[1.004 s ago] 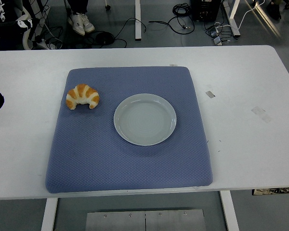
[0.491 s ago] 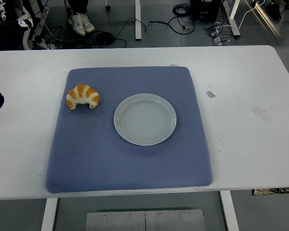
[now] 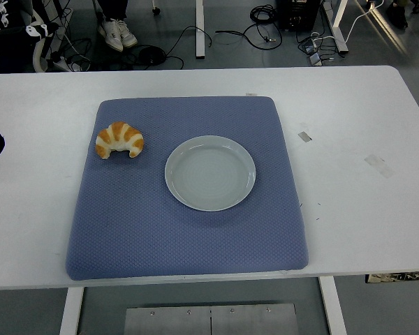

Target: Place the bread on the plate

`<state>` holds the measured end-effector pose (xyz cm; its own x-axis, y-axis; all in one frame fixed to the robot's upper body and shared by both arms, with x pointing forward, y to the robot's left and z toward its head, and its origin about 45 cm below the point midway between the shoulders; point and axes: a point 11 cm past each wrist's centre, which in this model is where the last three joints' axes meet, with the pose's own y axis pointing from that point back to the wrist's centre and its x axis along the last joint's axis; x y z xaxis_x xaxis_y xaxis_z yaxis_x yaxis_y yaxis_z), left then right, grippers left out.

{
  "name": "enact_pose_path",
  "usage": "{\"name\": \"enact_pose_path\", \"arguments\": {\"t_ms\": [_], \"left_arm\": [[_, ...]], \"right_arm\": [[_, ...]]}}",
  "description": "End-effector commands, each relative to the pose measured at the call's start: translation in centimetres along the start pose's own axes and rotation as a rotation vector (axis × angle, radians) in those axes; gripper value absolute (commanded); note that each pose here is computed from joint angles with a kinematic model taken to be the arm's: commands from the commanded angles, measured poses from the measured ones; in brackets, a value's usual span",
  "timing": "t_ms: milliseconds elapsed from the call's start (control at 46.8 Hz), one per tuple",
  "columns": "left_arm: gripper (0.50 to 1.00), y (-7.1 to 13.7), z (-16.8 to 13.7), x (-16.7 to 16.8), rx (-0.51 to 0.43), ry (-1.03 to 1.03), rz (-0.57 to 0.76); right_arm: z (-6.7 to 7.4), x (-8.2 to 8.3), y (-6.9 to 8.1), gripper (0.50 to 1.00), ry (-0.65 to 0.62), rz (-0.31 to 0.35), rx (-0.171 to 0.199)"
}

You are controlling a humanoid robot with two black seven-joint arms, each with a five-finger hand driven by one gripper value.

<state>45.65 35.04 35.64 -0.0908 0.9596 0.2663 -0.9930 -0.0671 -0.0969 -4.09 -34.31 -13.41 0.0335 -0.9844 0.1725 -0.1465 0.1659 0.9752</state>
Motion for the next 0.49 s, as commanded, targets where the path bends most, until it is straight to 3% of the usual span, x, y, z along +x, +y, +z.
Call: {"name": "enact_pose_path", "arguments": {"t_ms": [0,470], "left_arm": [[0.975,0.1,-0.1,-0.2,0.008,-0.001,-0.004],[0.975,0.4,0.1,-1.2,0.038,-0.030,-0.041]], "right_arm": [[0.0,0.0,0.0,1.000,0.000,0.000,0.000],[0.0,0.0,0.0,1.000,0.000,0.000,0.000]]}}
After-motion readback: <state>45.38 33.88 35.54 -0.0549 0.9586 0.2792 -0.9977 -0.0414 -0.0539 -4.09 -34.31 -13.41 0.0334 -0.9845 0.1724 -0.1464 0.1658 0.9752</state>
